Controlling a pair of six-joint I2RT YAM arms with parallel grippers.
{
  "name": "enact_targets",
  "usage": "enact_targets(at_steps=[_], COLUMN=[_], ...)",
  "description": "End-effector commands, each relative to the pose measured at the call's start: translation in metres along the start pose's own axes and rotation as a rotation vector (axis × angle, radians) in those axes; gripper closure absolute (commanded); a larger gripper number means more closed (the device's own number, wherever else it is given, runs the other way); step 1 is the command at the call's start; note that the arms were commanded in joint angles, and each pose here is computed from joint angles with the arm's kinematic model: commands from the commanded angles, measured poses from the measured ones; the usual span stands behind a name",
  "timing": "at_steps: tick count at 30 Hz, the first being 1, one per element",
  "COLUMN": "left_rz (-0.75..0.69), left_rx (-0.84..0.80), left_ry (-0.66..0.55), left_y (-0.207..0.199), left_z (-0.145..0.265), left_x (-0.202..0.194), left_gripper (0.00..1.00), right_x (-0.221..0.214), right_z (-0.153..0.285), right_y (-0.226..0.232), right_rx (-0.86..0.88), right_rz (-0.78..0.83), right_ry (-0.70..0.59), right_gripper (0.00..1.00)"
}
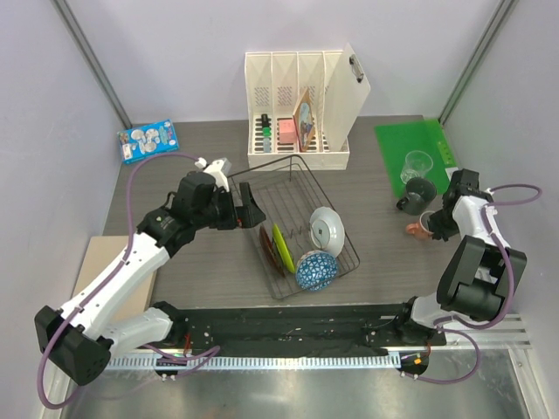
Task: Unload the mixed dishes from the dish rack
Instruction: Place the cup at the center of the board.
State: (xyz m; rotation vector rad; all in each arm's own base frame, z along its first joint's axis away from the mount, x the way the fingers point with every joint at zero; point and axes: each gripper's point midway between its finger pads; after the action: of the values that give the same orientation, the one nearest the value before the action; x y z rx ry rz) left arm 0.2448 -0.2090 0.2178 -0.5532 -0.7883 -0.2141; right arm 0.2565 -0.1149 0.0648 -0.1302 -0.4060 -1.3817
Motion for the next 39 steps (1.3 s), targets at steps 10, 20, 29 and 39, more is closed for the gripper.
enact_targets(at_steps=[10, 20, 29, 39], left_rz=[-0.005, -0.011, -0.014, -0.015], left_rx=[0.014, 0.016, 0.019, 0.024], left_ry=[0.015, 0.033, 0.035, 0.038], left_y=[0.002, 0.000, 0.001, 0.002], left_z=[-0.004, -0.007, -0.007, -0.008], left_x=[-0.002, -0.005, -0.006, -0.007], left_gripper=[0.00, 0.00, 0.00, 0.00], right_x=[0.014, 0.012, 0.003, -0.020], right_z=[0.018, 0.033, 0.022, -0.003], right_y=[0.025, 0.024, 0.014, 0.008], right_rx=[0.138, 0.173, 0.147, 0.168], right_rz=[-0.009, -0.001, 0.007, -0.019], right_ry=[-0.043, -0.049, -0.038, 0.010], right_gripper=[0.82, 0.71, 0.72, 0.99])
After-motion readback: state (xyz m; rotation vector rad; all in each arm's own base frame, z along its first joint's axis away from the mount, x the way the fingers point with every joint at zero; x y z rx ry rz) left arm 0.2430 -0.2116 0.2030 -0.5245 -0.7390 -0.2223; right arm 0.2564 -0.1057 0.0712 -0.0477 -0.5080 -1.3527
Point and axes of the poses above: each gripper's point midway between its finger pads, its own z axis back along the fingers, its own y axis along the line the jaws close on, x = y × z, and after that the axes turned 10 degrees about -z, right-handed
